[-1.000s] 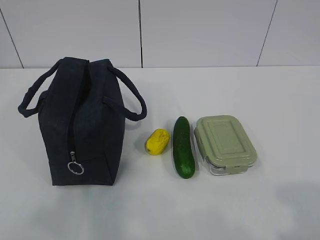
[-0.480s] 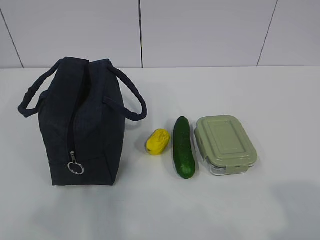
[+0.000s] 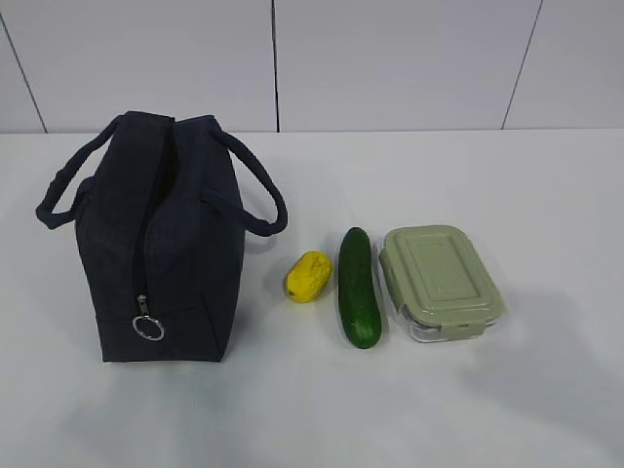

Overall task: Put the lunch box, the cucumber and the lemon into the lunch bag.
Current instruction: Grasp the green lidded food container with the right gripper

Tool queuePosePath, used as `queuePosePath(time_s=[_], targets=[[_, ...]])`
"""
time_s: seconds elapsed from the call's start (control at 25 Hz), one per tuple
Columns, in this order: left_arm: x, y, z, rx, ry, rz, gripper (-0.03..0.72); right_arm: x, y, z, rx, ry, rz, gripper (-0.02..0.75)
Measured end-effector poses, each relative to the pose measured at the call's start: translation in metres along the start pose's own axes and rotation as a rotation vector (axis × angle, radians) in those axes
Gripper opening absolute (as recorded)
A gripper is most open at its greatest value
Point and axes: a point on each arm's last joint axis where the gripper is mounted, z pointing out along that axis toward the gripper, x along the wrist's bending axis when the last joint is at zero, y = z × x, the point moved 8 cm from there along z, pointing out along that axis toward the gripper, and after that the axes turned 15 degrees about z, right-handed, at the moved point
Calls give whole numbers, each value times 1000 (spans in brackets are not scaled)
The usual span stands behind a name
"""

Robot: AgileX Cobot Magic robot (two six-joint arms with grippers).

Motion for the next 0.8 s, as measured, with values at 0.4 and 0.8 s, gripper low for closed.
queuePosePath(time_s=[0.4, 0.8], targets=[[0, 0, 0, 0, 0, 0, 237, 11, 34, 53, 275, 108, 1, 237], [0, 0, 0, 0, 0, 0, 237, 0, 63, 98, 466, 144, -32, 237]])
